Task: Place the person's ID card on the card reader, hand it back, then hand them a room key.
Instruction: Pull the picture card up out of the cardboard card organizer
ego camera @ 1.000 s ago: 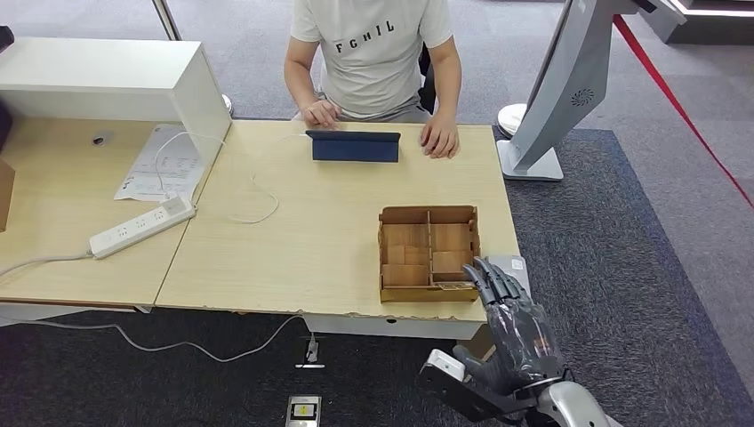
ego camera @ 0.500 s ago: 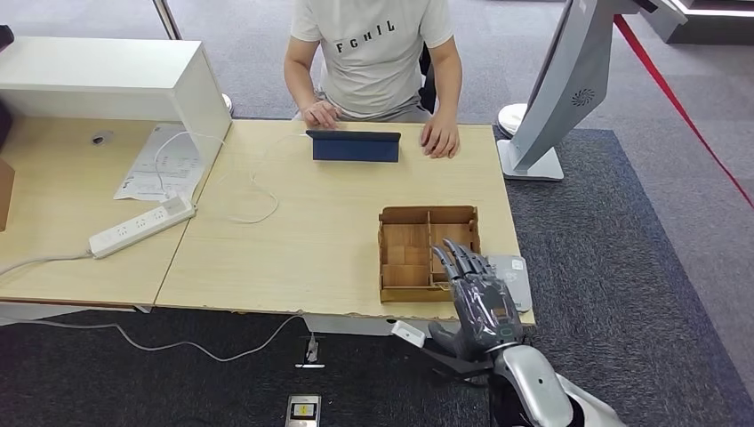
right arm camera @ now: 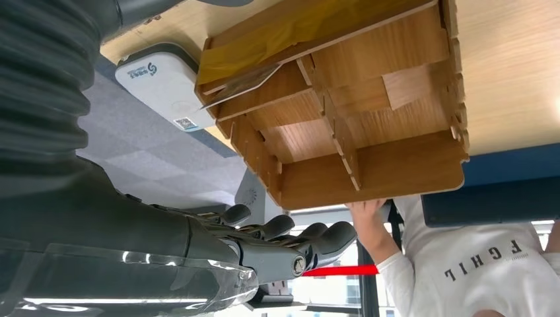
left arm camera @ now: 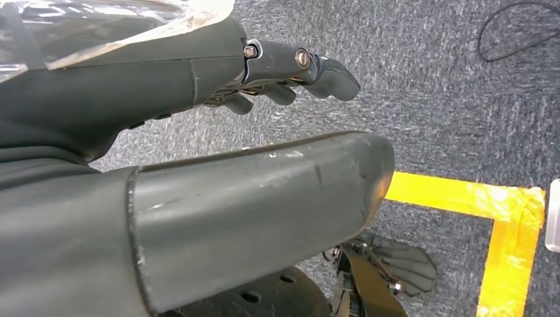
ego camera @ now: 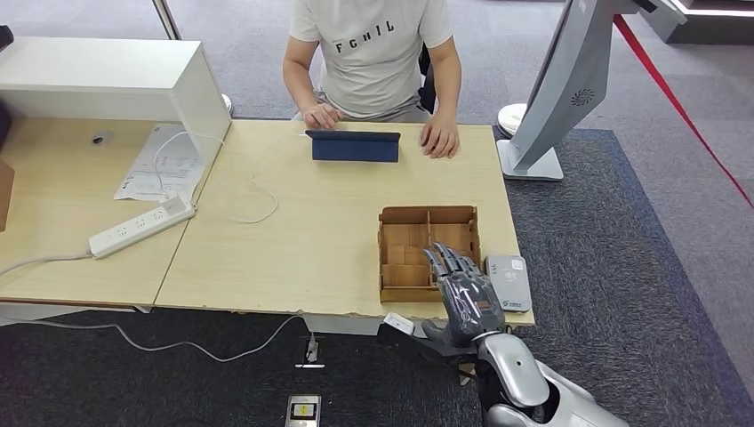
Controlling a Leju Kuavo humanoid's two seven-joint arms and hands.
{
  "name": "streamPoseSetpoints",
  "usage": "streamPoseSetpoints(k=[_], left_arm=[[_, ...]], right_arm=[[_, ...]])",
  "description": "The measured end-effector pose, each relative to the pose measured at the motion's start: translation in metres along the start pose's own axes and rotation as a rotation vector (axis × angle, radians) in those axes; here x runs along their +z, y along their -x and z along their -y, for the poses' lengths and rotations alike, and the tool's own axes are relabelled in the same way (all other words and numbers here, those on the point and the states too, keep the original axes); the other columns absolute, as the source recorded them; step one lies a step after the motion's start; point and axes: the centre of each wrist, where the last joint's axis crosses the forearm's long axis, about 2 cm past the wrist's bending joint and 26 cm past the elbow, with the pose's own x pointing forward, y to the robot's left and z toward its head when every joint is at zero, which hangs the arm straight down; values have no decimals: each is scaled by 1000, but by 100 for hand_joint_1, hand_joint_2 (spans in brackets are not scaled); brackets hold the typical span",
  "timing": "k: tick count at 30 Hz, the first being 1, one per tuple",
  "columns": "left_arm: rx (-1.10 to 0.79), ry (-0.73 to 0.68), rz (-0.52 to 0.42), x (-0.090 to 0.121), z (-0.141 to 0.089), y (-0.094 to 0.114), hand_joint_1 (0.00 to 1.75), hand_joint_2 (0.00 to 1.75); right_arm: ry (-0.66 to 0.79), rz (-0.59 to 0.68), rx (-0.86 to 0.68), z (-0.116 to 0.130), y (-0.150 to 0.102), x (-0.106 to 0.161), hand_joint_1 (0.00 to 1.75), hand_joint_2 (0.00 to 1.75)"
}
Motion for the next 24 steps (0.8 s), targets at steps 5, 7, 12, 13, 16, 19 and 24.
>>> streamPoseSetpoints(k=[5, 7, 12, 13, 16, 19, 24], left_arm=[[2, -9, -2, 0, 0, 0, 0, 0], [7, -13, -4, 0, 0, 0, 0, 0], [13, -23, -3, 0, 0, 0, 0, 0], [13, -24, -3, 0, 0, 0, 0, 0], [15, -30, -6, 0, -1, 0, 0, 0], [19, -40, -14, 0, -1, 0, 0, 0], [26, -58, -22, 0, -1, 1, 0, 0]], right_arm=[[-13, -13, 10, -5, 3, -5, 0, 175], [-18, -23, 14, -6, 5, -7, 0, 175], [-27, -52, 17, -9, 11, -10, 0, 175], [-29, -57, 19, -10, 12, -10, 0, 175], [-35, -69, 28, -12, 16, -10, 0, 175], [-45, -75, 41, -13, 18, -11, 0, 175], [-71, -83, 64, -14, 22, -12, 0, 175]])
